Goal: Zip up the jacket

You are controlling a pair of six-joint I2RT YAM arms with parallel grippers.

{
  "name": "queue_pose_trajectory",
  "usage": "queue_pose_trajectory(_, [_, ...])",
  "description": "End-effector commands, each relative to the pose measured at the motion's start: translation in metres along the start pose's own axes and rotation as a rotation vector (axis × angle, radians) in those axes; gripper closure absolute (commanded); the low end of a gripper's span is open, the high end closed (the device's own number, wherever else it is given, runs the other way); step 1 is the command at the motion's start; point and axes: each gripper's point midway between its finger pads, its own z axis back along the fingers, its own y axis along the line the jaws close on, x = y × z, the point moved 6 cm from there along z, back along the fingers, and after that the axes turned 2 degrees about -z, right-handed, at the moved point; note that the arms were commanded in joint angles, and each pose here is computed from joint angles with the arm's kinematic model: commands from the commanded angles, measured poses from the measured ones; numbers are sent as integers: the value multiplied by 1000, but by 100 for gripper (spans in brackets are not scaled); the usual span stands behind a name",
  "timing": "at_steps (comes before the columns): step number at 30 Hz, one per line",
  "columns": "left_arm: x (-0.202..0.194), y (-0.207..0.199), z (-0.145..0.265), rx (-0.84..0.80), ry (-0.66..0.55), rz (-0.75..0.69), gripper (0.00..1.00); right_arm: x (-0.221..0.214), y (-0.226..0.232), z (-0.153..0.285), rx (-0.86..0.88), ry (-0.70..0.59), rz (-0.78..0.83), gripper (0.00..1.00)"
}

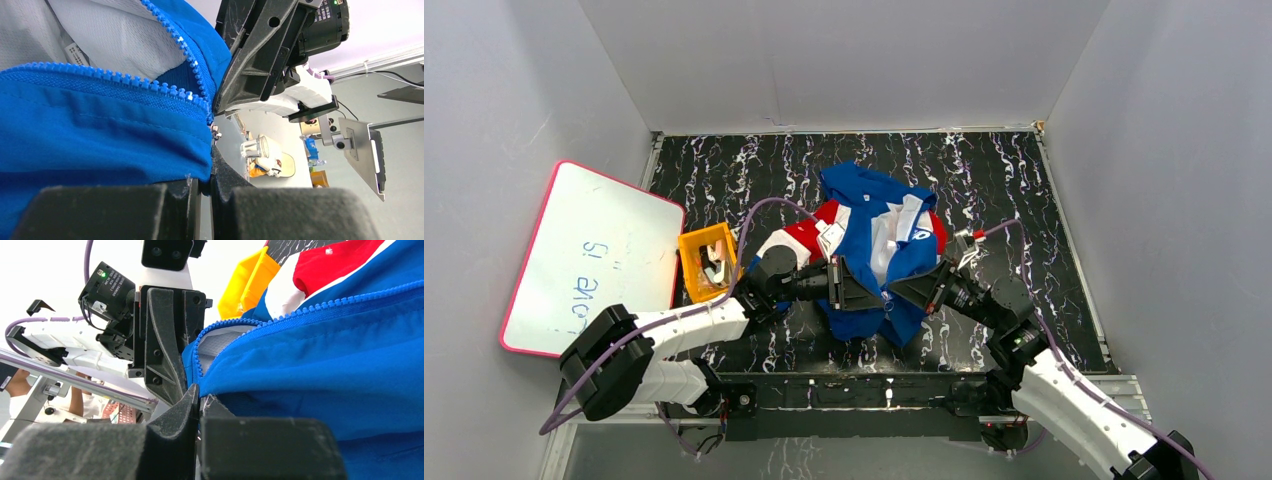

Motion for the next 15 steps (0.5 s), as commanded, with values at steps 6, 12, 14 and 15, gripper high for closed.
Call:
queue_pose_trajectory(6, [-16, -11, 4, -88, 85, 1, 100, 18, 10, 3, -2, -104, 37, 70])
queue_pose_trajectory(12, [-14, -12, 1, -105, 73, 14, 100, 12, 9, 12, -63, -59, 45, 48])
queue_pose_trajectory(14, [-13, -11, 0, -106, 71, 14, 100, 10, 10, 17, -90, -34, 50, 44])
queue_pose_trajectory(15, [-13, -11, 0, -106, 70, 14, 100, 9, 12, 19, -93, -25, 57, 42])
